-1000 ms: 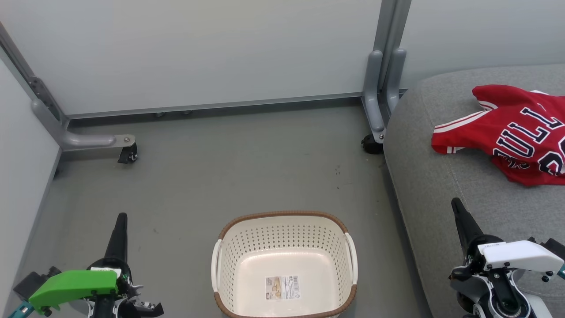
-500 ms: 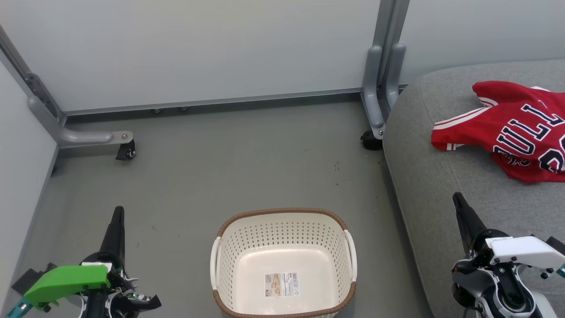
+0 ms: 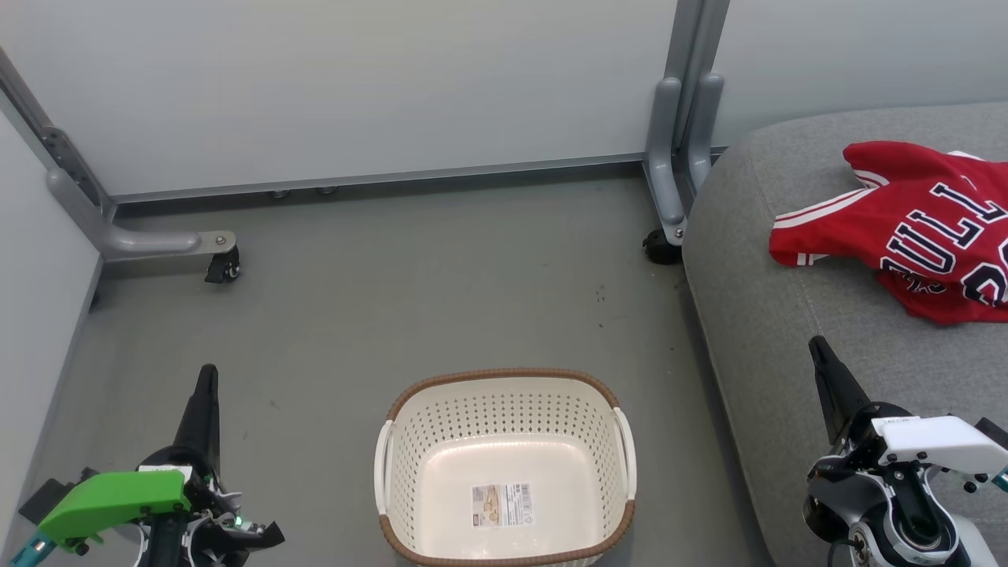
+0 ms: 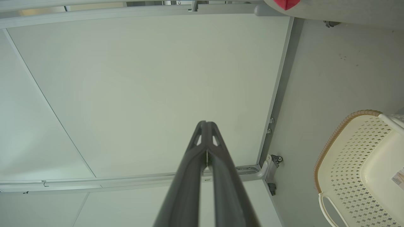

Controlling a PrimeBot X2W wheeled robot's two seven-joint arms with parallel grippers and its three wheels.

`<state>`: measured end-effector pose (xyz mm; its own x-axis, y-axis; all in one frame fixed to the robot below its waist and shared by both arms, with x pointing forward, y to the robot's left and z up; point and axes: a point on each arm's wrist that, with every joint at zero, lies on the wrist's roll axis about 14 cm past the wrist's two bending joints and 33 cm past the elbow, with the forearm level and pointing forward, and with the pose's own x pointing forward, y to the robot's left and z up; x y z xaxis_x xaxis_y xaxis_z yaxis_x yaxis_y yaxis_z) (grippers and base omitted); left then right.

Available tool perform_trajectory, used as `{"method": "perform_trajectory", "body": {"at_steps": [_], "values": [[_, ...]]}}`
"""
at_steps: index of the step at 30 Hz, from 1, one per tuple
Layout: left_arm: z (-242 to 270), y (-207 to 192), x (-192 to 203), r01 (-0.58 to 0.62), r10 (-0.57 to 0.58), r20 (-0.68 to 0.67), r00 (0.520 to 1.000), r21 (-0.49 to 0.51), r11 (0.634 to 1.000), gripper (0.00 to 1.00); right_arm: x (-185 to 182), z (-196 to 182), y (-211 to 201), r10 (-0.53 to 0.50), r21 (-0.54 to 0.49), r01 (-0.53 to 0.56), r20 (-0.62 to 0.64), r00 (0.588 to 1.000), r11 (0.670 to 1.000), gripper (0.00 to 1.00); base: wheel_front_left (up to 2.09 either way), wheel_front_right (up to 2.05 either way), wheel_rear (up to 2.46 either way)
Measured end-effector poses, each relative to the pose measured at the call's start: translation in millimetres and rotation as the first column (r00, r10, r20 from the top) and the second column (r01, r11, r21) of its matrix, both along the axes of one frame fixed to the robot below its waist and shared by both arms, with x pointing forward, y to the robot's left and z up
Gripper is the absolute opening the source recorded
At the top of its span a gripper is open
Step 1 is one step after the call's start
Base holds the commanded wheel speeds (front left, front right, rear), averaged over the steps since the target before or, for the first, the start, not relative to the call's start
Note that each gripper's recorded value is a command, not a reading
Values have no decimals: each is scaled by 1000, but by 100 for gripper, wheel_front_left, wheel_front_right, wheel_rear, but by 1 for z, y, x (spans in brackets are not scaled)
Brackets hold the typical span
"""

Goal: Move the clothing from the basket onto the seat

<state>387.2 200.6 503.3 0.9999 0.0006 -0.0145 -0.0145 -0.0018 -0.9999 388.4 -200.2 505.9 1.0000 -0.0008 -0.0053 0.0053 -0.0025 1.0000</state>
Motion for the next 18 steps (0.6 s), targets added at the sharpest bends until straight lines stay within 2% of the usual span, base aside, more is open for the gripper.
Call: {"method": "perform_trajectory", "body": {"at_steps": [18], "values": [[0,0,0,-1,1,1,1000,-3,1000,0,0,0,0,0,0,0,0,1000,1000,0,0,0,0]]}}
